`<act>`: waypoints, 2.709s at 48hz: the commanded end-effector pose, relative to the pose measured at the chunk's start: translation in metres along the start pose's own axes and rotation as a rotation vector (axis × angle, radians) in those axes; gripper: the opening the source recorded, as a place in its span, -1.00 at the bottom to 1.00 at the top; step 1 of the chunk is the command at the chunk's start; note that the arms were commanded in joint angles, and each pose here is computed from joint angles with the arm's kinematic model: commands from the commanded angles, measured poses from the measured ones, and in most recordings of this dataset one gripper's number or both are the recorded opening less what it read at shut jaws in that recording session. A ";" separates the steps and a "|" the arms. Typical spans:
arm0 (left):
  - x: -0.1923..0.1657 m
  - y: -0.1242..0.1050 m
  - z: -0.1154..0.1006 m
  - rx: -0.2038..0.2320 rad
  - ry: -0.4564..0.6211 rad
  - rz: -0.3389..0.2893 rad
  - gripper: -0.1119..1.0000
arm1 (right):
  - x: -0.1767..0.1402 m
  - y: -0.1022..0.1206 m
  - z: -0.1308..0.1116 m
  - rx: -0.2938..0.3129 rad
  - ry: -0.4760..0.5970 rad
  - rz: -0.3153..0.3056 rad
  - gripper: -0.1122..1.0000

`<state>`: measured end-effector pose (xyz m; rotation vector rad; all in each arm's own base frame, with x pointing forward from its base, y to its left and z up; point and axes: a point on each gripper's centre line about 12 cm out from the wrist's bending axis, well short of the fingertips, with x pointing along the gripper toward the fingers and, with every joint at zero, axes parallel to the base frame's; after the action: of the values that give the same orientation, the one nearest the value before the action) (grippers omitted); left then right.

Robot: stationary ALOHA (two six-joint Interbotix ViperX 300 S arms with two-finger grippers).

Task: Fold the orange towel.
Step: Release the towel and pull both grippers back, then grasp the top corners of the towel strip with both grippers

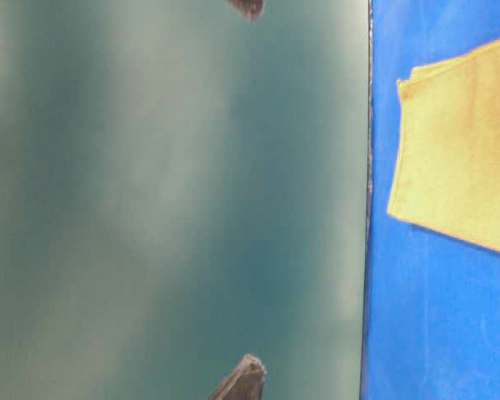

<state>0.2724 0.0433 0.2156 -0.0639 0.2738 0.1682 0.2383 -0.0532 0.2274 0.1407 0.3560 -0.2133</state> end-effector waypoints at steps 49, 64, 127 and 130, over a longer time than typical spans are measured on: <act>0.125 0.096 -0.005 -0.072 0.100 0.233 0.82 | 0.079 -0.108 -0.023 0.149 0.201 -0.287 0.36; 0.176 0.130 -0.052 -0.102 0.200 0.280 0.82 | 0.117 -0.134 -0.061 0.195 0.295 -0.299 0.36; 0.180 0.137 -0.045 -0.021 0.201 0.281 -0.76 | 0.121 -0.138 -0.047 0.136 0.284 -0.299 -0.75; 0.178 0.141 -0.042 -0.015 0.199 0.291 -0.76 | 0.120 -0.140 -0.043 0.132 0.280 -0.307 -0.75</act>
<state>0.4059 0.1984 0.0980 -0.0707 0.5314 0.4365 0.2984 -0.1978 0.1120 0.2693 0.6882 -0.5139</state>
